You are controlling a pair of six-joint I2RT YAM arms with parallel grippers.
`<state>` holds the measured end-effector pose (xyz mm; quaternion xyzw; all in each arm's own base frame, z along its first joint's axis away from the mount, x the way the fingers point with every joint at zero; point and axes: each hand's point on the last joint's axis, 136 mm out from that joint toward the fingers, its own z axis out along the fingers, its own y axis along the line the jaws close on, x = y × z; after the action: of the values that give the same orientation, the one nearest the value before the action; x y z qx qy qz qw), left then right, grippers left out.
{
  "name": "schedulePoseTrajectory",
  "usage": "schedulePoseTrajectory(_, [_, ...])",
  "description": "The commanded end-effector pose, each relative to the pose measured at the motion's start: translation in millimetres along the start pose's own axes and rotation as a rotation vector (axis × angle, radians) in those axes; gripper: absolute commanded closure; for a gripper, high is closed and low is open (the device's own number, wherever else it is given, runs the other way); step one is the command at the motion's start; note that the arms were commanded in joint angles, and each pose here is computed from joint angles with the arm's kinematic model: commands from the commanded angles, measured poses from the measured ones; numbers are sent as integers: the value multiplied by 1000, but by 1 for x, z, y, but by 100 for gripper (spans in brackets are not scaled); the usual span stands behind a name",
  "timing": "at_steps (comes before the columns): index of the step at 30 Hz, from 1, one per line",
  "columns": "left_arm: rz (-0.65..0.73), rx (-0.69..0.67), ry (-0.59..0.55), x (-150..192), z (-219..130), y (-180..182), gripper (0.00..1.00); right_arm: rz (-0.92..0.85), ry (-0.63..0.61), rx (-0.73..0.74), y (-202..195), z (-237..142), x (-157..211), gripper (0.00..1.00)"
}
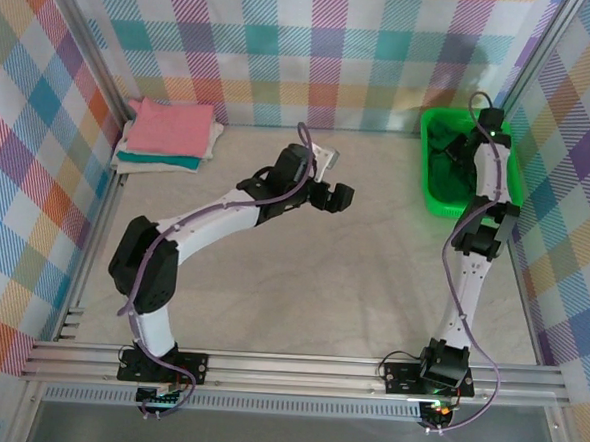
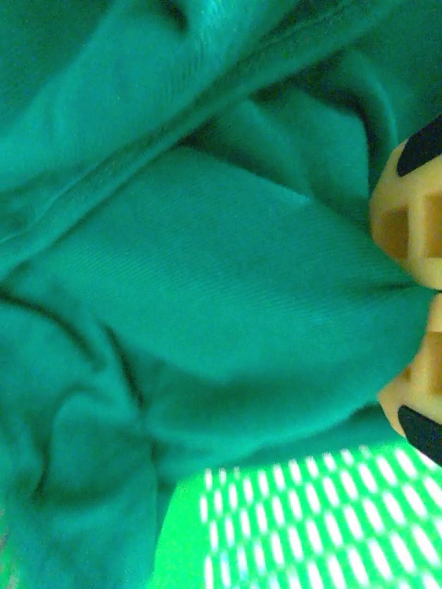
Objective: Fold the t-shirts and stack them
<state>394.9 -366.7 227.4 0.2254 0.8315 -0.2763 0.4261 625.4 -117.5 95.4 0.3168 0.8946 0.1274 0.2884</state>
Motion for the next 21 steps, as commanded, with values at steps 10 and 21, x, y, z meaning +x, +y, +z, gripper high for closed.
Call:
schedulePoseTrajectory(10, [16, 4, -255, -52, -111, -17, 3, -248, -558, -239, 154, -305, -58, 100])
schedulePoseTrajectory(21, [28, -217, -398, -44, -191, 27, 1, -685, -803, -430, 285, -492, 55, 100])
